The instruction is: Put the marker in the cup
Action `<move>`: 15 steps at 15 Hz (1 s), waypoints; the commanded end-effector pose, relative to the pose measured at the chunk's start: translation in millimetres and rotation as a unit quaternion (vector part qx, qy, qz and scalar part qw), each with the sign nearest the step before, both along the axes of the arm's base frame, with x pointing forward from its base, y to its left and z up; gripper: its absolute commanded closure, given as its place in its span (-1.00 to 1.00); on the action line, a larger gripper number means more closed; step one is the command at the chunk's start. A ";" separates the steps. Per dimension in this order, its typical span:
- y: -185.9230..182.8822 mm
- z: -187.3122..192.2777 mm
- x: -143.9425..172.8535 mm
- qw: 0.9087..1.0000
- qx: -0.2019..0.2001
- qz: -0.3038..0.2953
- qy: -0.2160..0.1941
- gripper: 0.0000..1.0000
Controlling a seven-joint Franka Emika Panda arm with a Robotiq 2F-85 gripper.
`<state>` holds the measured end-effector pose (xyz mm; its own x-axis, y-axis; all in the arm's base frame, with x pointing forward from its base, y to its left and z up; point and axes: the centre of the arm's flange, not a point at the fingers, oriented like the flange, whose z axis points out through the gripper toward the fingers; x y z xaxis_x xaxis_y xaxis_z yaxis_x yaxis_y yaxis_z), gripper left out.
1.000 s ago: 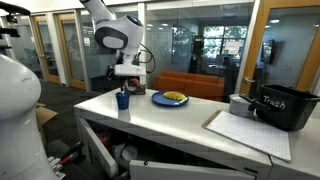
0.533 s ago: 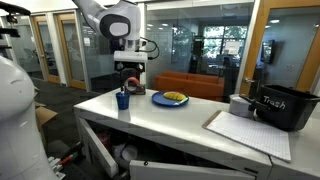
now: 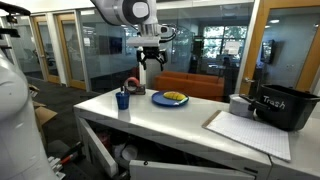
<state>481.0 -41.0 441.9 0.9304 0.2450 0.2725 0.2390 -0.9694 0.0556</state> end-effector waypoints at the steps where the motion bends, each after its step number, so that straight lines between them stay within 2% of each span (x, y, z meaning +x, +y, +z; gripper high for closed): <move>1: -8.1 -4.0 15.1 0.996 -0.004 -0.067 0.053 -1.00; 4: -9.3 -8.5 16.8 0.988 -0.003 -0.111 0.104 -1.00; 8: -2.2 -3.1 17.4 0.980 0.005 -0.137 0.147 -1.00; 11: 2.4 0.3 17.3 0.974 0.000 -0.155 0.164 -1.00; 12: 1.1 -3.6 7.8 0.979 0.005 -0.143 0.145 -1.00; 15: 2.2 -2.6 8.1 0.977 0.005 -0.149 0.152 -1.00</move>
